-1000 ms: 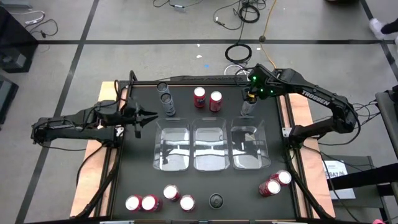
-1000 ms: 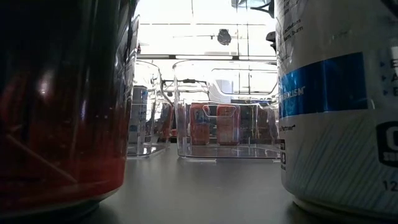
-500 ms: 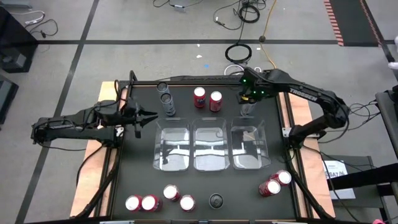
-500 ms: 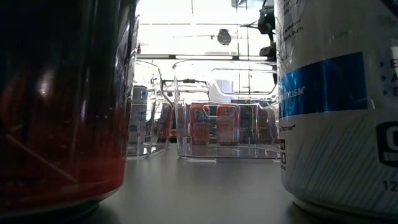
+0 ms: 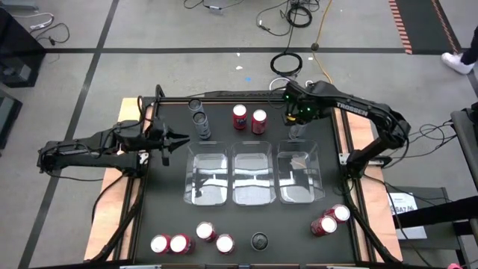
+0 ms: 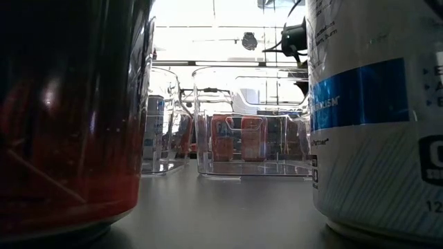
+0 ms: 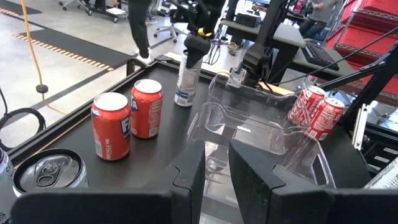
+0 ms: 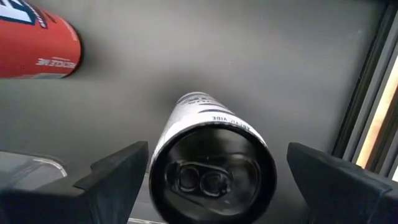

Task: Sort soda cans
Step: Put the top right white soda can into the center transparent bin

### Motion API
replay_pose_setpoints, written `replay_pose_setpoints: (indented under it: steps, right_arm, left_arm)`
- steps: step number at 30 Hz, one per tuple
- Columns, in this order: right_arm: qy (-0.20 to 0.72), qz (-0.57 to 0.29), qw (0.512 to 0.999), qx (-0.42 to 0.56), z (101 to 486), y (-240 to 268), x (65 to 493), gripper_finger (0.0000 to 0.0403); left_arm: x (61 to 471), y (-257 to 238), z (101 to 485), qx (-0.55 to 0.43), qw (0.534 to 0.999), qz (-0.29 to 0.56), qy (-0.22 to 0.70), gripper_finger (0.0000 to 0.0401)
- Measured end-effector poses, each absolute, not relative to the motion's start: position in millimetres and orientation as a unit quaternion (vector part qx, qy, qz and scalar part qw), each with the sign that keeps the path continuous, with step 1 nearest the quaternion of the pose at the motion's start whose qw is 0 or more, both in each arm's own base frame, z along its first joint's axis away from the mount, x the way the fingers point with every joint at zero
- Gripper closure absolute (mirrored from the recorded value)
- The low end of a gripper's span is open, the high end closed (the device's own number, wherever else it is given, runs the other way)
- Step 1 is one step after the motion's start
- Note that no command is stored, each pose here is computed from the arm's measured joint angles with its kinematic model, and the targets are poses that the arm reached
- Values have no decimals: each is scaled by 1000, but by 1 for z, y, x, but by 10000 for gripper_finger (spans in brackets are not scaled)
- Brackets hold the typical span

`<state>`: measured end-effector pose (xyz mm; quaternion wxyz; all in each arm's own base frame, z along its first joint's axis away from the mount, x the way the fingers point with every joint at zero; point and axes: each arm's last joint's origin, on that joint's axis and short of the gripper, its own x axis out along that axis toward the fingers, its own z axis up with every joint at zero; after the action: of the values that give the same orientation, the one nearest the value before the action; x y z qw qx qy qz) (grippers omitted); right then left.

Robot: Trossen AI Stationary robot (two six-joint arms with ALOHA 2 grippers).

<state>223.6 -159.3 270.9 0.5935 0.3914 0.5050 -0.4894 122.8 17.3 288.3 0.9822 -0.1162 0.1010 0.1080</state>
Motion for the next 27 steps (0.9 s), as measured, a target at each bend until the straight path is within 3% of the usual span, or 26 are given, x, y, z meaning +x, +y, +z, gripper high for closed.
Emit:
replay_pose_setpoints:
  steps: [5, 17, 27]
  right_arm:
    - [511, -483, 585, 405, 267, -163, 224, 41]
    - [510, -481, 578, 417, 267, -163, 223, 151]
    - [515, -477, 579, 415, 271, -160, 219, 148]
  left_arm:
    - [123, 17, 288, -116, 982, 108, 101, 319]
    - [123, 17, 288, -116, 982, 108, 101, 319]
    - [123, 17, 288, -116, 982, 108, 101, 319]
